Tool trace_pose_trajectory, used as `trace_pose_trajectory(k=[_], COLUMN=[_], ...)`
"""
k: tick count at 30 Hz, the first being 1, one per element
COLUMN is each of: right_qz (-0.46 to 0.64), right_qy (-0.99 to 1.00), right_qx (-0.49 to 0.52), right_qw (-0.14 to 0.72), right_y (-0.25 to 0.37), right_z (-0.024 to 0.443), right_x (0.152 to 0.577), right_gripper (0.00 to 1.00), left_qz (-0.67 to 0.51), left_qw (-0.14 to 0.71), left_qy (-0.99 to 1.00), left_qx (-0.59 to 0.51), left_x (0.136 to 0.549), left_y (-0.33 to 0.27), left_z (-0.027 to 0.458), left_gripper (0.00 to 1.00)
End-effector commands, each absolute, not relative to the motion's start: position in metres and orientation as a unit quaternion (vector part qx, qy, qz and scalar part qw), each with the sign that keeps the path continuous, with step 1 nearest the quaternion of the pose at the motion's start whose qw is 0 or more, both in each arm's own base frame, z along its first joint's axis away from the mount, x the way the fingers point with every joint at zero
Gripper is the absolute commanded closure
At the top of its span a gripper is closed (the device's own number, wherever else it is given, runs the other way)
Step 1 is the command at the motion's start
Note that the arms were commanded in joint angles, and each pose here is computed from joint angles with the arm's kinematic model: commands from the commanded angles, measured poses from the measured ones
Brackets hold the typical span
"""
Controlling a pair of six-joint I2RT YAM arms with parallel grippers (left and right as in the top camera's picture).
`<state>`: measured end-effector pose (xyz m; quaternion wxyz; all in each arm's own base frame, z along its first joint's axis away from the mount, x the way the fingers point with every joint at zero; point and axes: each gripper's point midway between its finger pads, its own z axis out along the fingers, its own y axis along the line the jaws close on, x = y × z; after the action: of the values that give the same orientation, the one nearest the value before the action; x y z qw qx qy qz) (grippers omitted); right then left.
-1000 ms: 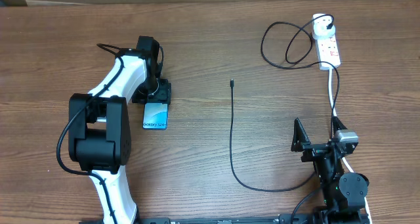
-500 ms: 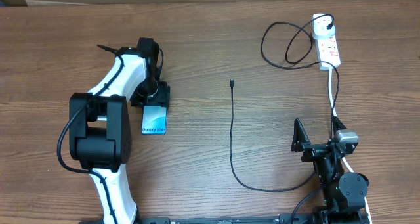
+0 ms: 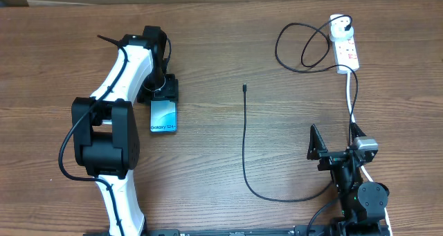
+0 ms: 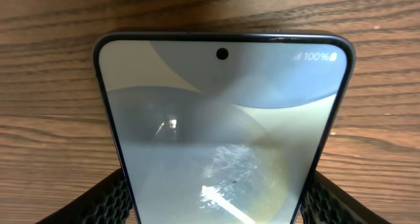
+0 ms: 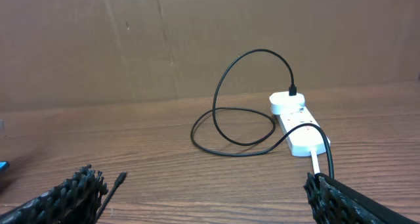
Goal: Plug charger to phone and switch on socket
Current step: 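Lift the phone with the left gripper and tilt it upright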
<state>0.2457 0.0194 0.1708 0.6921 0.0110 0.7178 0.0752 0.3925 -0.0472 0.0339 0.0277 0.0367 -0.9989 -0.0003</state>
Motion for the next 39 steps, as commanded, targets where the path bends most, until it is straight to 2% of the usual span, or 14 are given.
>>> trace_pose_trajectory(k=[1, 9, 15, 20, 33, 37, 39], right_qz=[0.077, 0.077, 0.077, 0.077, 0.077, 0.077, 0.077], right_qy=[0.715, 0.715, 0.715, 0.715, 0.715, 0.715, 0.715], right_qx=[0.008, 0.008, 0.008, 0.008, 0.008, 0.008, 0.008], right_qw=[0.694, 0.694, 0.694, 0.694, 0.694, 0.694, 0.694], right_y=[0.021, 0.021, 0.021, 0.021, 0.021, 0.021, 0.021], right_z=[0.170, 0.170, 0.170, 0.170, 0.170, 0.170, 0.170], right_x=[0.246, 0.246, 0.246, 0.246, 0.246, 0.246, 0.246], right_gripper=[0.00, 0.00, 0.00, 0.00, 0.00, 0.00, 0.00], left_qz=[0.032, 0.083, 0.131, 0.189, 0.355, 0.377, 0.384], left_qw=[0.018, 0.039, 0.056, 0.075, 0.107, 0.129, 0.144], left_qy=[-0.998, -0.992, -0.986, -0.973, -0.920, -0.903, -0.893], left_qx=[0.058, 0.081, 0.090, 0.112, 0.127, 0.164, 0.185], left_x=[0.401, 0.395, 0.390, 0.387, 0.388, 0.386, 0.385], left_y=[-0.057, -0.074, -0.091, -0.110, -0.149, -0.155, -0.158], left_z=[0.043, 0.050, 0.059, 0.067, 0.100, 0.108, 0.111], left_gripper=[0.35, 0.39, 0.39, 0.44, 0.78, 0.94, 0.96])
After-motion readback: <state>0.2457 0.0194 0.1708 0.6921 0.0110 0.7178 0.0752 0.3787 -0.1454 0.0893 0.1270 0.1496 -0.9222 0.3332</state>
